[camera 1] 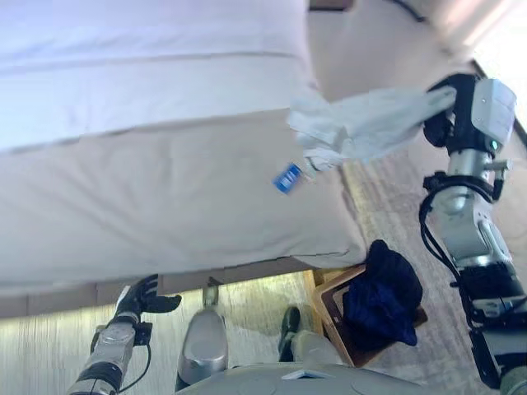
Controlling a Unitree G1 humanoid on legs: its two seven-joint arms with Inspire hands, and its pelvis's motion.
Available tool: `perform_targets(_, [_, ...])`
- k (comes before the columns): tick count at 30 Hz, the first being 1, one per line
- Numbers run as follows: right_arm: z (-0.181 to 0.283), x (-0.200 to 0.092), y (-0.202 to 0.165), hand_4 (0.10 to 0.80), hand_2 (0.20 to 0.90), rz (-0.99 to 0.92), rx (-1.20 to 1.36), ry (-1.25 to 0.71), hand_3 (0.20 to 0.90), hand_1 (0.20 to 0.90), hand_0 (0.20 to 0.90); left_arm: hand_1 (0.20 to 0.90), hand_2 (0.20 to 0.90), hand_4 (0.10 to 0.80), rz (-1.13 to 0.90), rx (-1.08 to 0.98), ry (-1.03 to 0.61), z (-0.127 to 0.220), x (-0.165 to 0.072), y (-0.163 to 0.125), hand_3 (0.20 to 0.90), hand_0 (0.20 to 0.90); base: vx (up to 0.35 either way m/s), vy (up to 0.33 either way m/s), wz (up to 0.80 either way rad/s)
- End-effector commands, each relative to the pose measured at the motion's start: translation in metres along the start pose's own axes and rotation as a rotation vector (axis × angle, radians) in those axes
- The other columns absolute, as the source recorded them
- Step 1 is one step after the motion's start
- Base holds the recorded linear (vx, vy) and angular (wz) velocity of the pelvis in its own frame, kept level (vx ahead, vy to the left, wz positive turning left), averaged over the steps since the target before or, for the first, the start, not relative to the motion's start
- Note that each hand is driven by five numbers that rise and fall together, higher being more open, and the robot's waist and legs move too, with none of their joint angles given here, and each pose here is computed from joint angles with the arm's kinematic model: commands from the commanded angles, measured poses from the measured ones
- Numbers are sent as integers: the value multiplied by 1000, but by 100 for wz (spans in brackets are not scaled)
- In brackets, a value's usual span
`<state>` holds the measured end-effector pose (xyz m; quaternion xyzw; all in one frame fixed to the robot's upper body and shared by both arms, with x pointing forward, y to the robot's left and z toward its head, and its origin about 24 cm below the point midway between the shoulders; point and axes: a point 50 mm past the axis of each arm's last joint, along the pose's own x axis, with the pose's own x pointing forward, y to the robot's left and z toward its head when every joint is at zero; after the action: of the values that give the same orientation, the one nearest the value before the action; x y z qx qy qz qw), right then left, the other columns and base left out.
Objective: Pick up the clothes from the bed and place them into the basket
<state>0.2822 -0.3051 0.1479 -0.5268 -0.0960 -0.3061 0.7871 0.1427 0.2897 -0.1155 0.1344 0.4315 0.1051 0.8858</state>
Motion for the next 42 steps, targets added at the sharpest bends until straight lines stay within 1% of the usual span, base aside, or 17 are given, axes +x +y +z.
perform_targets(1, [-11,11,-35,100,300,-146,23,-6,200,300,300,900,900,800,-84,97,30,-16,-4,-21,900,900,13,-141,-54])
perform_targets(3, [-38,-8,-22,100,300,-65,102,126,200,300,300,900,900,800,-121,112,26,-14,-4,-32,900,900,39,-143,-50])
perform_targets(5, [-50,-18,-14,100,300,-32,128,199,200,300,300,900,900,800,-149,136,18,-12,-3,-37,900,900,39,-136,-51])
perform_targets(9, [-65,-39,3,100,300,29,114,276,200,300,300,900,900,800,-193,181,23,-15,-4,-46,900,900,17,-149,-40])
perform_targets(14, [-84,-56,18,100,300,98,10,360,200,300,300,900,900,800,-248,256,21,-17,-6,-51,900,900,14,-182,-19])
perform_targets(18, [-99,-62,26,100,300,116,-37,447,200,300,300,900,900,800,-272,284,-6,-9,-4,-53,900,900,-60,-137,-11])
perform_targets(21, [-108,-55,26,100,300,103,-47,503,200,300,300,900,900,800,-290,286,-58,11,2,-60,900,900,-177,-52,-3])
perform_targets(25, [-104,-20,18,100,300,48,-62,515,200,300,300,900,900,800,-305,250,-203,57,8,-77,900,900,-373,36,-2])
perform_targets(26, [-98,-9,20,100,300,42,-59,516,200,300,300,900,900,800,-302,235,-256,75,9,-81,900,900,-329,5,-10])
perform_targets(27, [-96,-7,21,100,300,43,-58,517,200,300,300,900,900,800,-302,234,-266,78,9,-82,900,900,-411,-42,-21])
perform_targets(28, [-90,2,27,100,300,65,-52,534,200,300,300,900,900,800,-297,236,-323,98,9,-87,900,900,-311,-46,-21])
perform_targets(34, [-86,15,36,100,300,54,70,629,200,300,300,900,900,800,-326,206,-529,157,1,-91,900,900,-171,-54,-18])
perform_targets(37, [-89,17,34,100,300,46,69,652,200,300,300,900,900,800,-339,193,-565,164,-2,-91,900,900,-41,-45,11])
perform_targets(38, [-91,18,33,451,601,44,71,668,551,601,601,900,900,800,-340,190,-575,167,-3,-90,900,900,-17,-37,12])
perform_targets(39, [-91,18,33,663,782,41,71,672,763,782,782,900,900,800,-341,189,-579,168,-4,-90,900,900,-14,-27,9])
perform_targets(40, [-92,18,32,800,900,40,72,676,900,900,900,900,900,800,-341,187,-581,168,-4,-89,900,900,-24,-35,8])
perform_targets(42, [-96,18,31,800,900,35,89,706,900,900,900,900,900,800,-335,181,-587,169,-4,-84,900,900,-23,-42,10])
